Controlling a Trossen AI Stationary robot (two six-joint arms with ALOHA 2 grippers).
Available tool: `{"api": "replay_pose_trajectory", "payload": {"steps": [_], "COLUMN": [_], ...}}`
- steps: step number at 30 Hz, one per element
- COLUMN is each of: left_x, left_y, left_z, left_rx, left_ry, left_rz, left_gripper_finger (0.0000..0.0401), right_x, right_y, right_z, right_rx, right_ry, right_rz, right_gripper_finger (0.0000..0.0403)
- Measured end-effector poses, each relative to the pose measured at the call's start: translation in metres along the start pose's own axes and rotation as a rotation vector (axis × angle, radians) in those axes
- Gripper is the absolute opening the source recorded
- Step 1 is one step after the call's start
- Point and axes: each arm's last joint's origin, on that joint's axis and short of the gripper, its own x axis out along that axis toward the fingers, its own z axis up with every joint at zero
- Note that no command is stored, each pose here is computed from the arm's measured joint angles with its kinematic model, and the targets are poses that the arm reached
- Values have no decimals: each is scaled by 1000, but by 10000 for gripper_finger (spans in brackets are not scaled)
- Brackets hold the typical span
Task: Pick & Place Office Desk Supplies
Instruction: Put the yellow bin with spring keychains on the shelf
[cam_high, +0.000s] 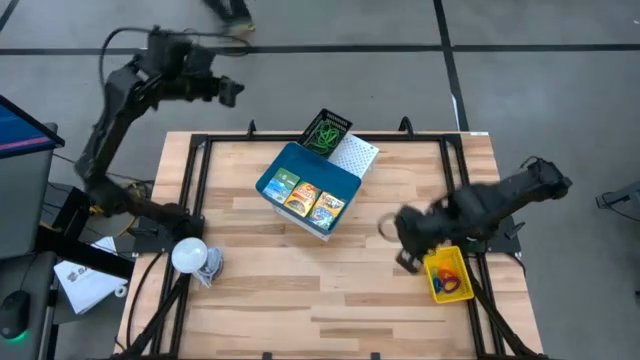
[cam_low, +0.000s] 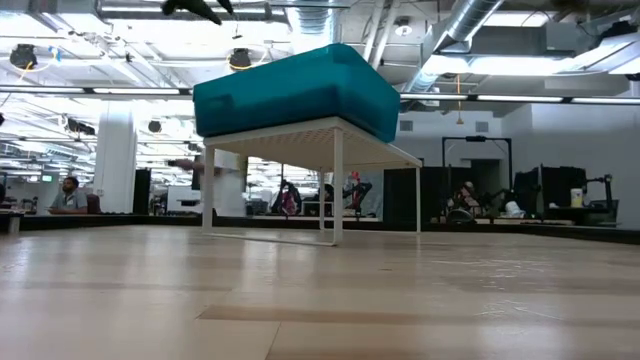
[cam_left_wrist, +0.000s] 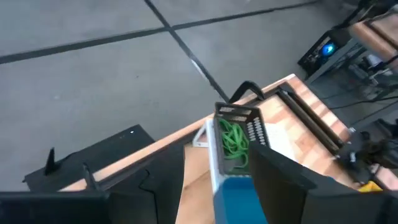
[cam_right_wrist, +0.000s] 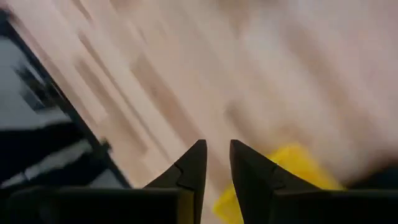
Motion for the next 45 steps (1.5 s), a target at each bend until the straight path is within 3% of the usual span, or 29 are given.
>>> {"api": "replay_pose_trajectory", "payload": {"steps": [4,9,12,21,27,29,45], "left_x": [-23,-34,-31,-2,12,16,10], "left_y": [-5,-12,-18,-37,-45,-47,-59], "left_z": [-18,-35,-42,-58,-70,-73,-68], "left_rx": [-26,-29,-14,-13,-17,-14,-9], "left_ry": [-62,-87,-73,-43,-8,0,-115], "left_rz": [-62,-128,-170,-268,-305,-313,-411], "left_gripper_finger": [169,169,168,164,159,159,159], "right_x": [41,61,63,58,53,56,118], "right_y": [-11,-29,-36,-59,-42,-39,-7], "right_z": [-45,-96,-119,-160,-184,-191,-197], "right_rx": [158,292,201,-119,-262,-314,-507], "right_ry": [80,115,121,165,197,204,149], "right_rz": [58,93,100,-75,159,160,-31], "right_gripper_finger": [69,69,69,69,69,69,69]}}
